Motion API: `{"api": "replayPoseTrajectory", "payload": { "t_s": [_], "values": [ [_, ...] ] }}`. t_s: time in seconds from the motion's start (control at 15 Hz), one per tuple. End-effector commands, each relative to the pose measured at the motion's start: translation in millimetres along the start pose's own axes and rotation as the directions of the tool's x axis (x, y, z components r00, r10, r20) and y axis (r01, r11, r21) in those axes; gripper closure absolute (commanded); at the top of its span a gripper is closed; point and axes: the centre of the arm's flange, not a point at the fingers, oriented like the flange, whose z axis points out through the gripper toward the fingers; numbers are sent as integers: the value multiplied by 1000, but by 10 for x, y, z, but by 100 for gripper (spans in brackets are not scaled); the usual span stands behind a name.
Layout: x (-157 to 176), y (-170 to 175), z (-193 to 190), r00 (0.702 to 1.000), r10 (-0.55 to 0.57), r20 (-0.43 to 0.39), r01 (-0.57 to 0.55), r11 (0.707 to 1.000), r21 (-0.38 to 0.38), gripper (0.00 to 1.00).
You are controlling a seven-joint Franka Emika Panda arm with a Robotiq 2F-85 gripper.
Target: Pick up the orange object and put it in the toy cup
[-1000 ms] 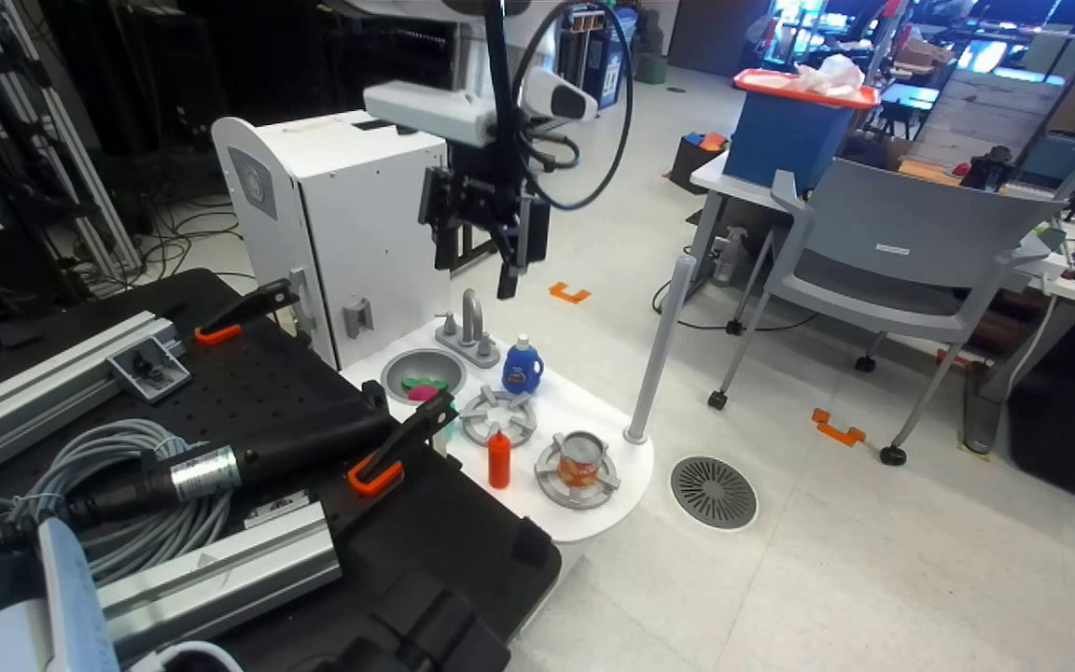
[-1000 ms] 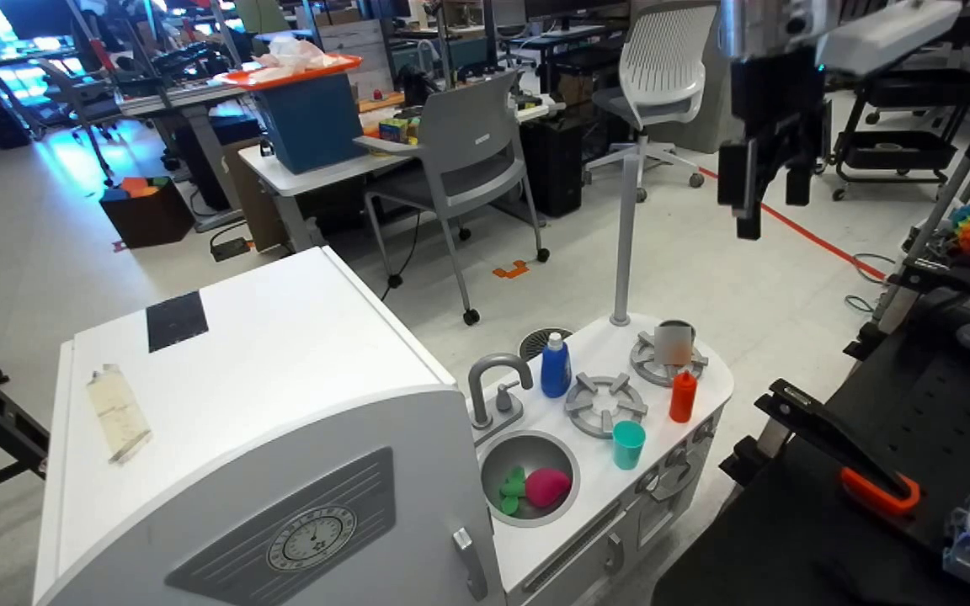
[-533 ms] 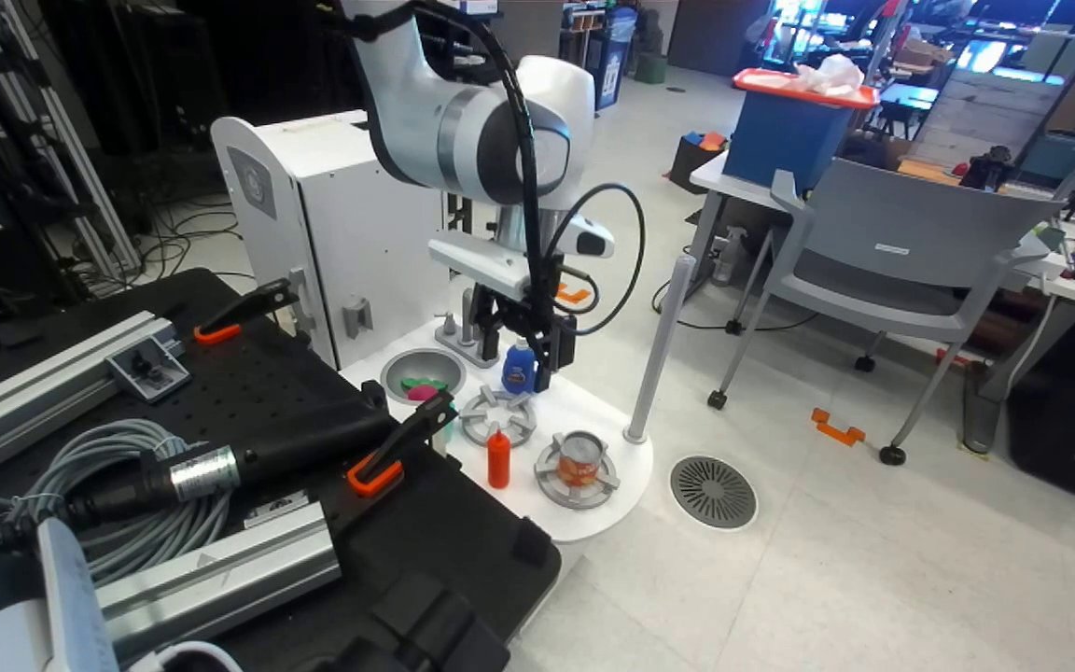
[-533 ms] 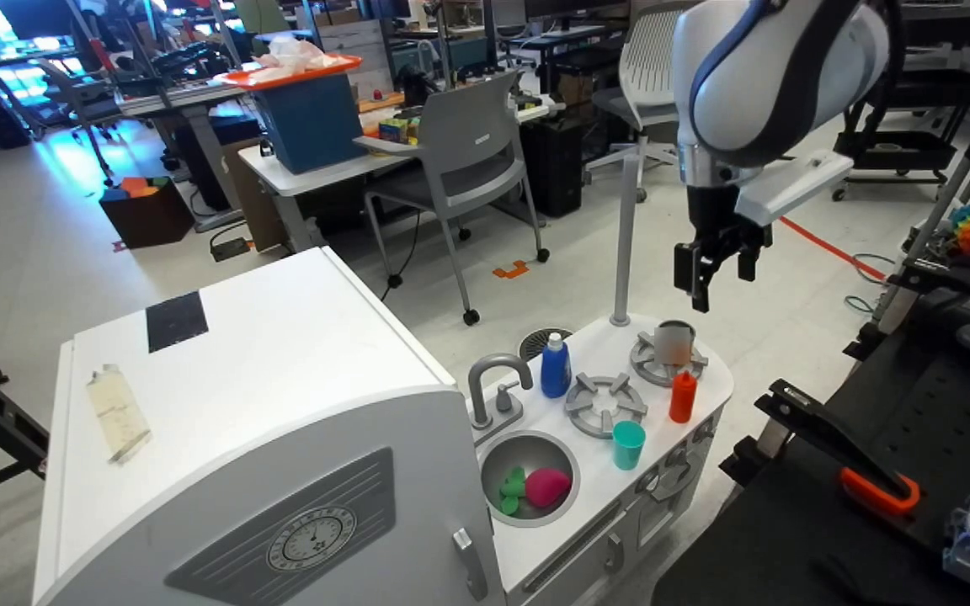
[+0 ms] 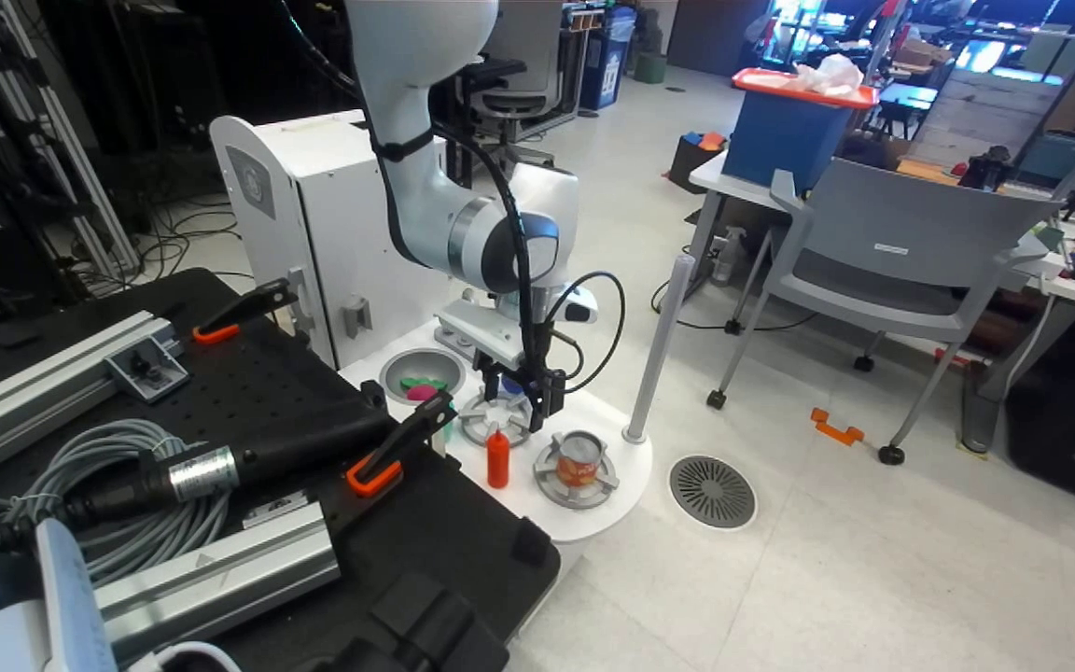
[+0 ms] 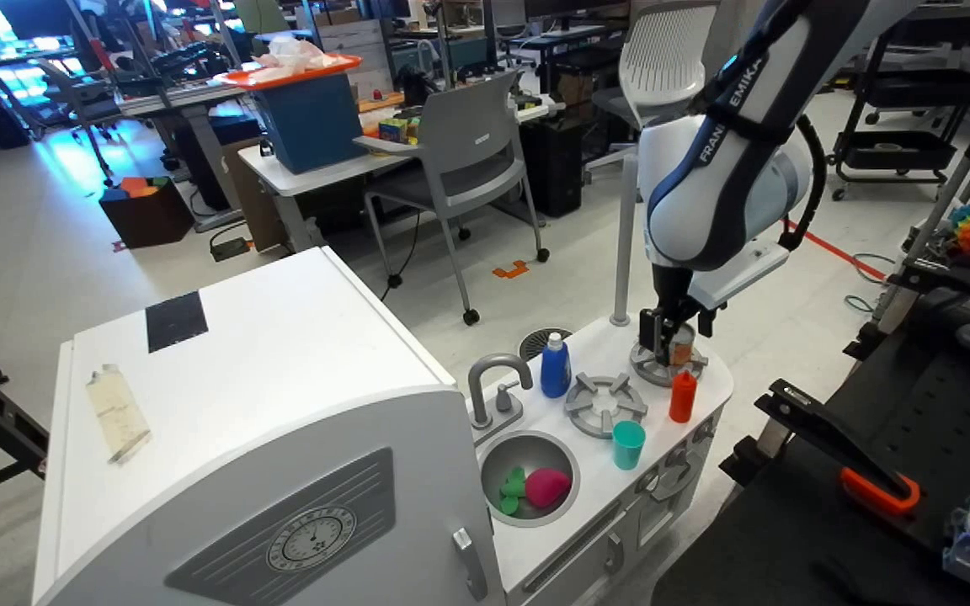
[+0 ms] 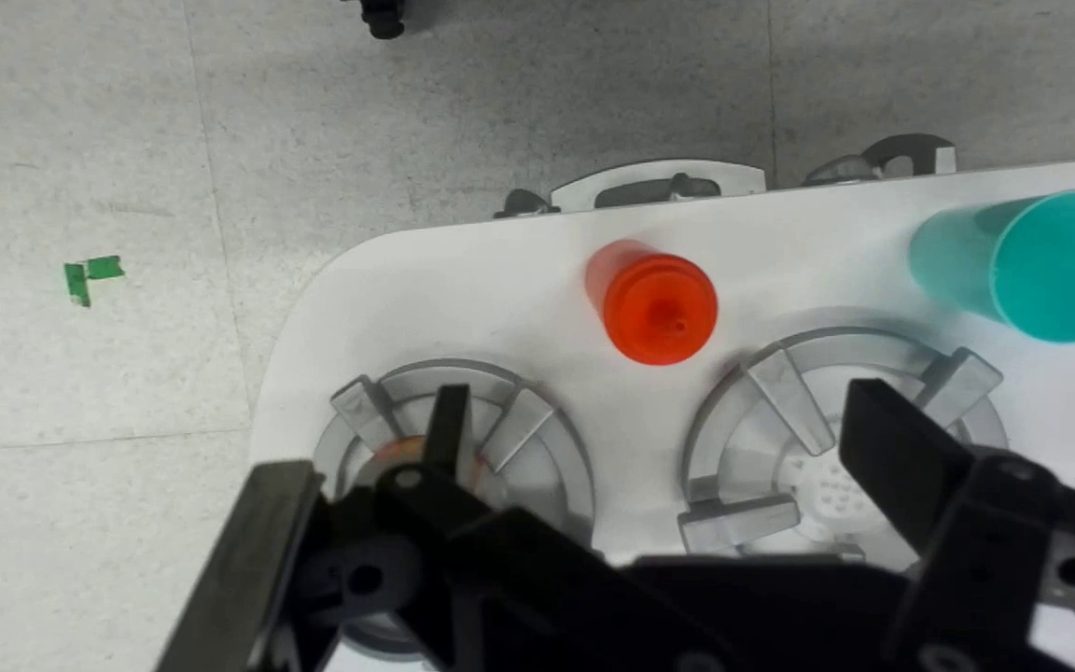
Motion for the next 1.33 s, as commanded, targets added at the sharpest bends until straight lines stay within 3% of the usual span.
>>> {"api": "replayPoseTrajectory", "payload": {
  "t_s": [0.0,0.27,0.67,1.27],
  "values": [
    [174,-275,252,999,-18,-35,21,997,76,0],
    [166,-499,404,998,-20,-56,25,996,82,0],
    [270,-385,422,993,8,-116,-3,999,43,0],
    [156,-195,664,999,50,-21,-50,999,2,0]
  ]
}}
